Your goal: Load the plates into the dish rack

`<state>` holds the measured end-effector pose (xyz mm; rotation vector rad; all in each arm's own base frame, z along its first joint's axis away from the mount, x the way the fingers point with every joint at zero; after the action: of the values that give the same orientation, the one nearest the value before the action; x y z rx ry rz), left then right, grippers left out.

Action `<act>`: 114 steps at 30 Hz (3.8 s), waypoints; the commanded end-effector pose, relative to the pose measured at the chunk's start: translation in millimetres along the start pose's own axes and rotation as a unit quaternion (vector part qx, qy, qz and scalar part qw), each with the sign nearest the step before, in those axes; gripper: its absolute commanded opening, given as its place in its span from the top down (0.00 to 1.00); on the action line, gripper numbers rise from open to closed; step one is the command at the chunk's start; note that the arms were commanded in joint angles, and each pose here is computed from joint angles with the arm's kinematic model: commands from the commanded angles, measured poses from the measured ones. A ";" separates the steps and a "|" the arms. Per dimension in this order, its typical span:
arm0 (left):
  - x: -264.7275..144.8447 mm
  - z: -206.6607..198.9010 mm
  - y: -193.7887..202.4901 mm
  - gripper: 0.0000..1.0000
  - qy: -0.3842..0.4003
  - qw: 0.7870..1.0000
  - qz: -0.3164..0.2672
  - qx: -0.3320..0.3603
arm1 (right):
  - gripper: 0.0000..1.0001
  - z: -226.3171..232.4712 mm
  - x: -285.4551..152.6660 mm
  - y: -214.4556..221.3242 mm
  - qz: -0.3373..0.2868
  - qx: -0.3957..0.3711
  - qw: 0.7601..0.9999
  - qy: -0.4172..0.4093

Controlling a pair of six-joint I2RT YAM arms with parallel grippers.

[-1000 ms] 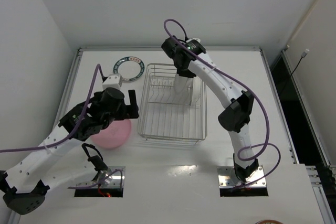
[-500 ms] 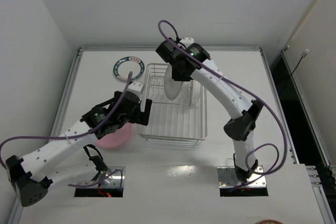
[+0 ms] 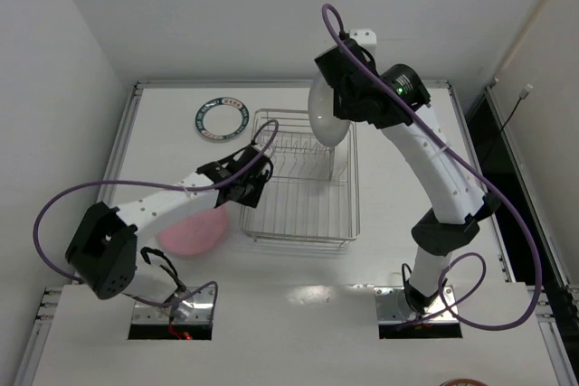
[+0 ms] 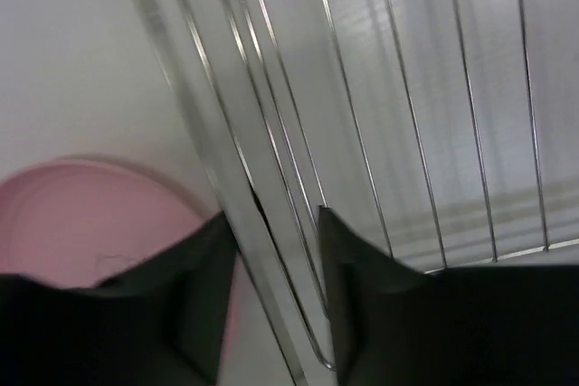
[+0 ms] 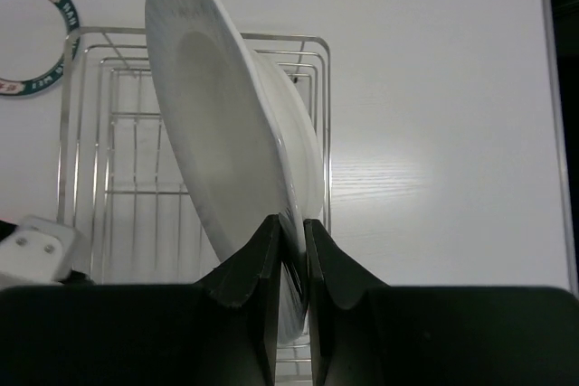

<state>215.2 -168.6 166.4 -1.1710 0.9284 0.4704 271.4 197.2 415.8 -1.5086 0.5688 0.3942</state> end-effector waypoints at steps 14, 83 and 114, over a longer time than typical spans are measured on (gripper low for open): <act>27.5 -20.7 -65.5 1.00 0.066 0.959 0.009 -0.277 | 1.00 -37.4 40.9 -8.9 0.006 -0.105 0.988 0.117; -2.5 -0.3 -53.8 0.14 -0.093 0.959 0.000 -0.267 | 0.22 14.9 109.8 78.6 0.192 -0.078 0.978 -0.039; 129.0 136.9 -198.7 0.00 -0.170 0.941 -0.056 -0.287 | 0.15 -3.6 67.6 91.1 0.162 -0.085 0.950 -0.252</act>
<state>467.4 -118.3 160.0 -1.4812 0.3782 0.9942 273.5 190.2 287.2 -1.4151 0.5010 1.0798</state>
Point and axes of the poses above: each gripper's point midway between its finger pads, its own x axis out along the fingers, its own z axis along the line the jaws close on, y = z × x, the point moved 9 cm from there along -x, back along the fingers, and after that the axes turned 2 degrees about x, right-handed, at the moved point
